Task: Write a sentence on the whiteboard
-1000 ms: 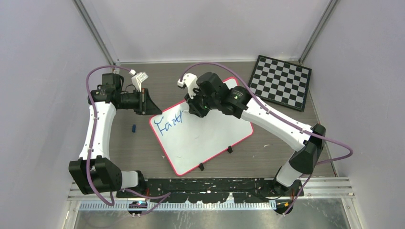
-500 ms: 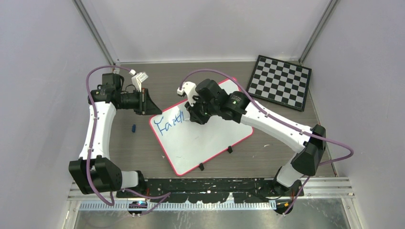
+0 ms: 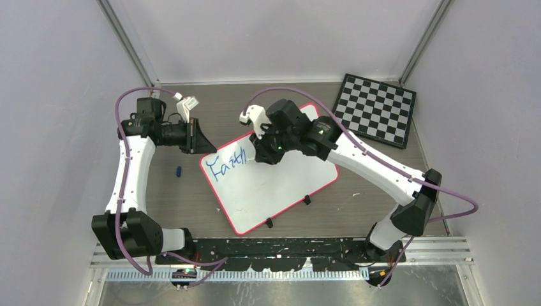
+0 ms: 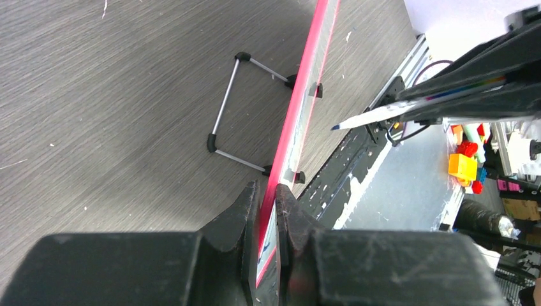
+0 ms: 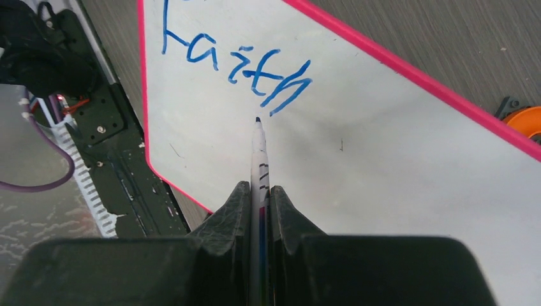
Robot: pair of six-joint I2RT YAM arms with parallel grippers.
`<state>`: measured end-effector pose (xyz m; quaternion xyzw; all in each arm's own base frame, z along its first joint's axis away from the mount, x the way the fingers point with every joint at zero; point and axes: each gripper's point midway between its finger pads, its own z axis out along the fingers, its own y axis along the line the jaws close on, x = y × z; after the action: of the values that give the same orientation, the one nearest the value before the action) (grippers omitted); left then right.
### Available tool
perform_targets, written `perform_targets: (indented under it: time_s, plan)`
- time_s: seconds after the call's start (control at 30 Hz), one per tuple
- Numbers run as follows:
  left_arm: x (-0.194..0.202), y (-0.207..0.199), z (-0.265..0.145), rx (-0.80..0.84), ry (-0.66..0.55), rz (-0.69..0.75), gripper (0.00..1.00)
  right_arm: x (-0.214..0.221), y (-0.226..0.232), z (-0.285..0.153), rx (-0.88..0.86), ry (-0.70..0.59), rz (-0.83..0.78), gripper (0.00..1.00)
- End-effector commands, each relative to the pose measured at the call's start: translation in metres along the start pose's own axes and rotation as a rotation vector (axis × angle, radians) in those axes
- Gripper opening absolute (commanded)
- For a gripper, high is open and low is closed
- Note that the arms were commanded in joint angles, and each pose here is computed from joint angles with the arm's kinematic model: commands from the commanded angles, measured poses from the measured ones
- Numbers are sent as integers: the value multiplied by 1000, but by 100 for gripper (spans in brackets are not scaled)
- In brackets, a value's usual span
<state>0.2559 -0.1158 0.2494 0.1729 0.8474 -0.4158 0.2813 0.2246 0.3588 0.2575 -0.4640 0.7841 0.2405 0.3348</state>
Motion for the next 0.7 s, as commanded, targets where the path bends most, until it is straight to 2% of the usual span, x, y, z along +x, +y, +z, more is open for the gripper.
perform_targets:
  time_s: [0.0,0.3,0.67]
  plan:
    - [13,-8,5,25,67,-2,0,-37,-4,-51,-46,-144,9,0]
    - [16,-10,6,25,107,50,0,-27,-47,-63,-42,-167,71,0]
    - [18,-4,9,17,126,38,0,-27,-43,-41,-62,-172,109,0]
